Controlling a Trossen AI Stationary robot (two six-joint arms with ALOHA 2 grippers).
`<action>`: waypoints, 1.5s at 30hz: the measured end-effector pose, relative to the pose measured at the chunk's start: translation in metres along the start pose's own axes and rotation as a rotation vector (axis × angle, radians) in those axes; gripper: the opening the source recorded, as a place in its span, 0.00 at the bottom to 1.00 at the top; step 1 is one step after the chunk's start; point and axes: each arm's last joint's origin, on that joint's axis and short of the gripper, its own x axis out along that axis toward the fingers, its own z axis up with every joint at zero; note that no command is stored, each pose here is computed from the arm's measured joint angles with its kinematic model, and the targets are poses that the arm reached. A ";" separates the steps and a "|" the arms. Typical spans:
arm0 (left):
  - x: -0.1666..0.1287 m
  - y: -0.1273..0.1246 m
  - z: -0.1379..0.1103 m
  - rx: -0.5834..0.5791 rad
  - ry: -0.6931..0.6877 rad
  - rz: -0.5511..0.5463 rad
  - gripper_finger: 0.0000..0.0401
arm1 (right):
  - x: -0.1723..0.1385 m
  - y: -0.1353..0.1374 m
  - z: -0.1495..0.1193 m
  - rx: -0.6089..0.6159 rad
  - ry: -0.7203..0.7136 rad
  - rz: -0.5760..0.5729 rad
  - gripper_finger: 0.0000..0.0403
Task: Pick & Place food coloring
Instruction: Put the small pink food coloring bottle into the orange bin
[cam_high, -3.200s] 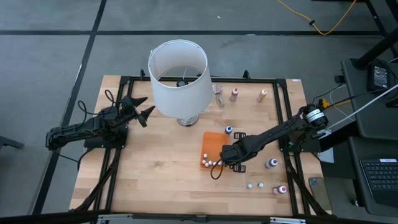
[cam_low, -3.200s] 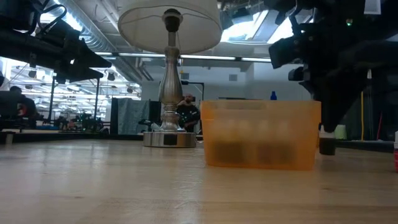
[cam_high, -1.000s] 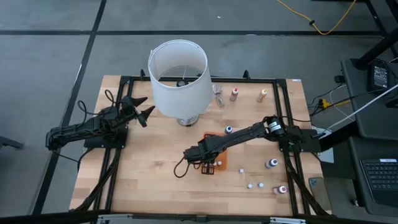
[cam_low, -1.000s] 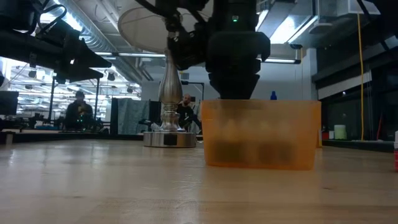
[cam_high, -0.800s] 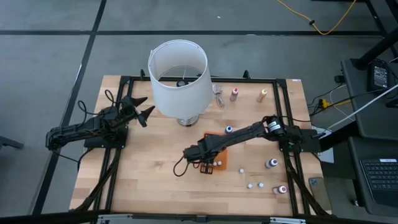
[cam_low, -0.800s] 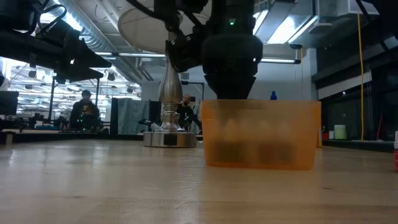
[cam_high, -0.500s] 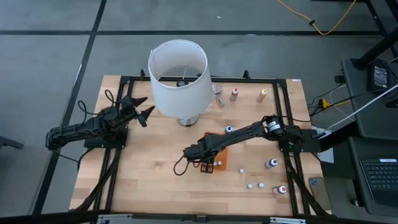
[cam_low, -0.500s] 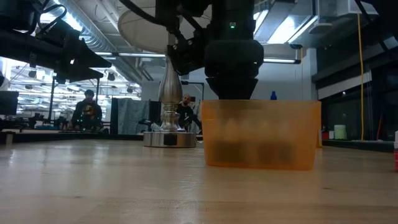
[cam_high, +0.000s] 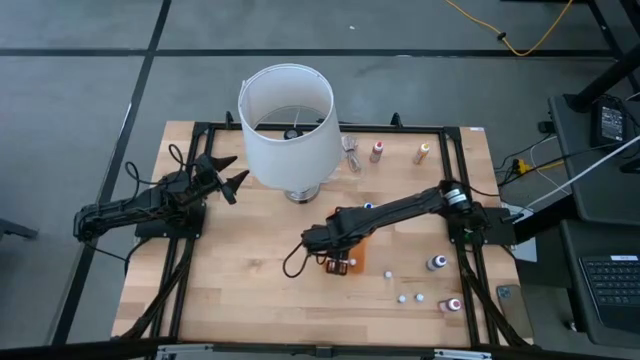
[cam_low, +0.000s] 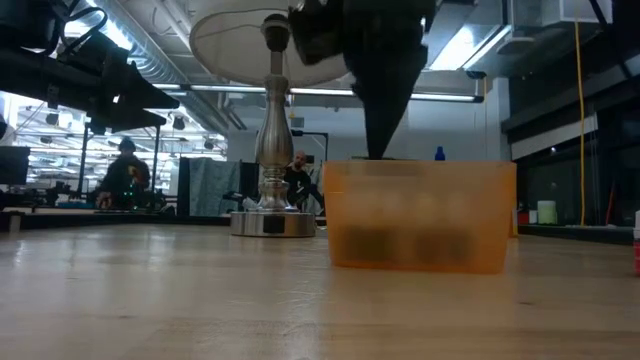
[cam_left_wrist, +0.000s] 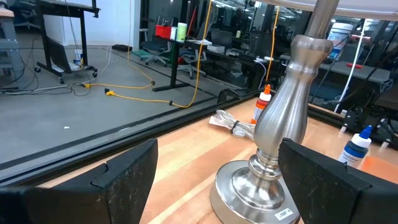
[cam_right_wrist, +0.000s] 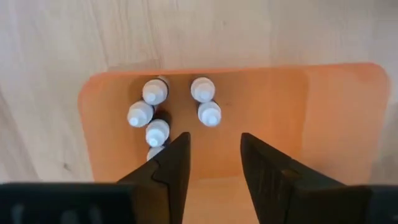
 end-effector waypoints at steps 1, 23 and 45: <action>0.000 0.000 0.000 0.000 0.000 0.000 0.80 | -0.004 0.001 -0.002 0.004 -0.001 0.001 0.36; 0.000 0.000 0.000 0.000 0.001 0.000 0.80 | -0.036 0.035 -0.100 0.236 0.046 0.023 0.69; 0.000 0.000 0.000 0.000 0.000 0.000 0.80 | 0.023 0.047 -0.159 0.275 0.102 0.009 0.69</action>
